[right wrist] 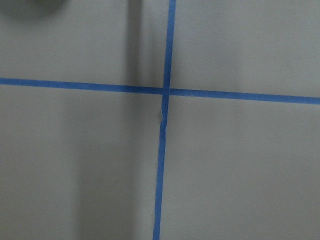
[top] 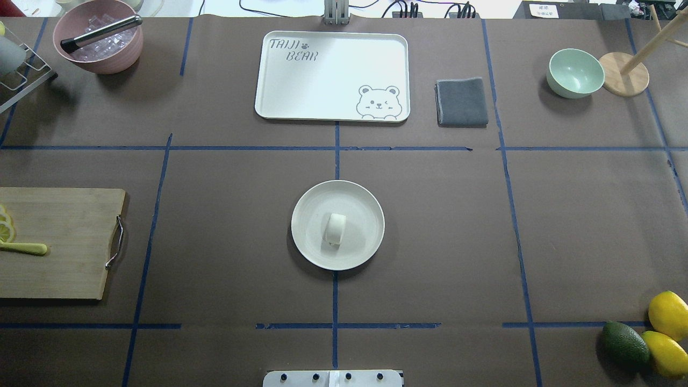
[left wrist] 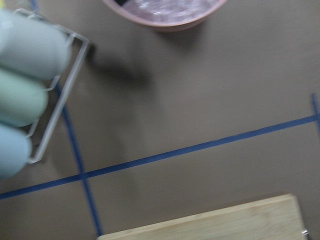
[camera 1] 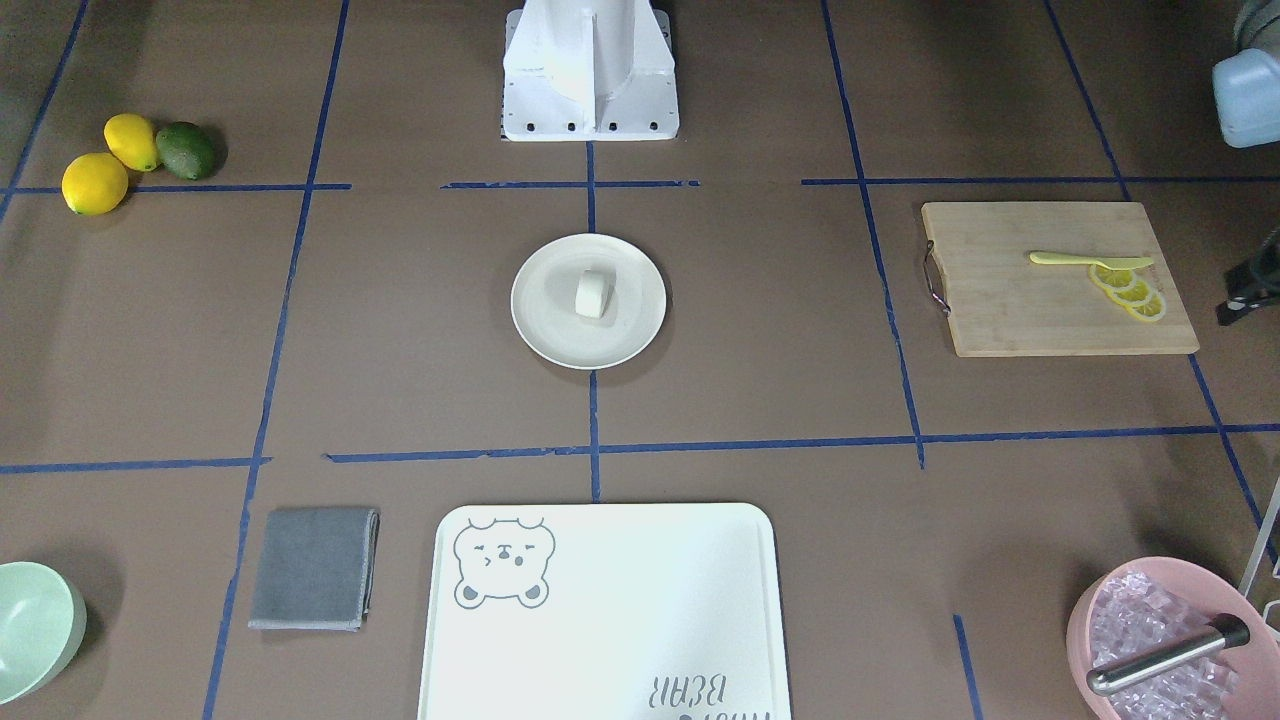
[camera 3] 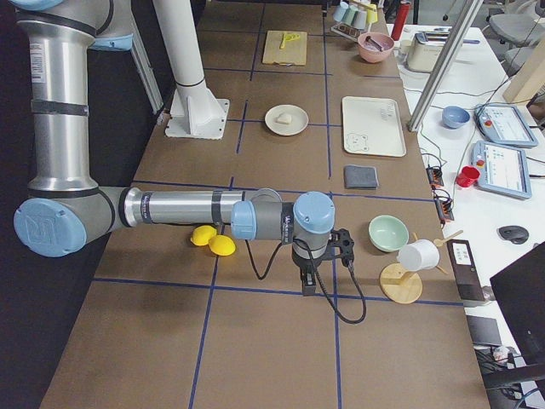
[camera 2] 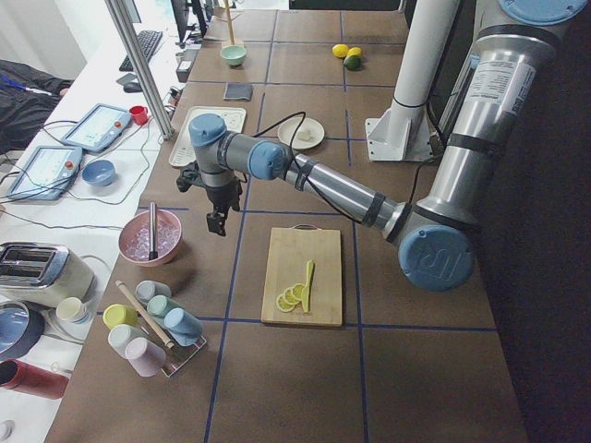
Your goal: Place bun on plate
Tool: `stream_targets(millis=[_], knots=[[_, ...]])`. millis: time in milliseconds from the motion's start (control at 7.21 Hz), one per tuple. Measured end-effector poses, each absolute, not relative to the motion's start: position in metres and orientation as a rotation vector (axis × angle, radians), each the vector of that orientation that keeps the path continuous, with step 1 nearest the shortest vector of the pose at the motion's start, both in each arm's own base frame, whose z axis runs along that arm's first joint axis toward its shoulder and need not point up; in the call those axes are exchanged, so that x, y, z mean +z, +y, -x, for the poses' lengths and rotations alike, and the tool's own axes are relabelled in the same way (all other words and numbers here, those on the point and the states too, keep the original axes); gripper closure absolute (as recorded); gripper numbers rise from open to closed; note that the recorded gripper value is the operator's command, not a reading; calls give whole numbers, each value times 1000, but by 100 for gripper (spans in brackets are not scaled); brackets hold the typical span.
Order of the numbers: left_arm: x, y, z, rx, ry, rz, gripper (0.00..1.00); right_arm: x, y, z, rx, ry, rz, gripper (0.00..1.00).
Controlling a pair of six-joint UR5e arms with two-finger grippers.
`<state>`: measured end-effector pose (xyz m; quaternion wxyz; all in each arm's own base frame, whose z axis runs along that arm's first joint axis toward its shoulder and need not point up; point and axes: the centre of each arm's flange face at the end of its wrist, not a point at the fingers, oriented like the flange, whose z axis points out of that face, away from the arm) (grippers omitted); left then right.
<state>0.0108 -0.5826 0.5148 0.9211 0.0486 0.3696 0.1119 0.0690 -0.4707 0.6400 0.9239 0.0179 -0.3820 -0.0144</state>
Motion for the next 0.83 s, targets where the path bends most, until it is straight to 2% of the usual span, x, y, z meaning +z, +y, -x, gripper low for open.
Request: stream_targets(millis=[416,832], knots=[[621,-535,67,148,795,-19,0,637,-472,-69,-11,-800,-34,0],[663,-482,88,96,801,-10,0,632,-475,-69,-15,-801,-44,0]])
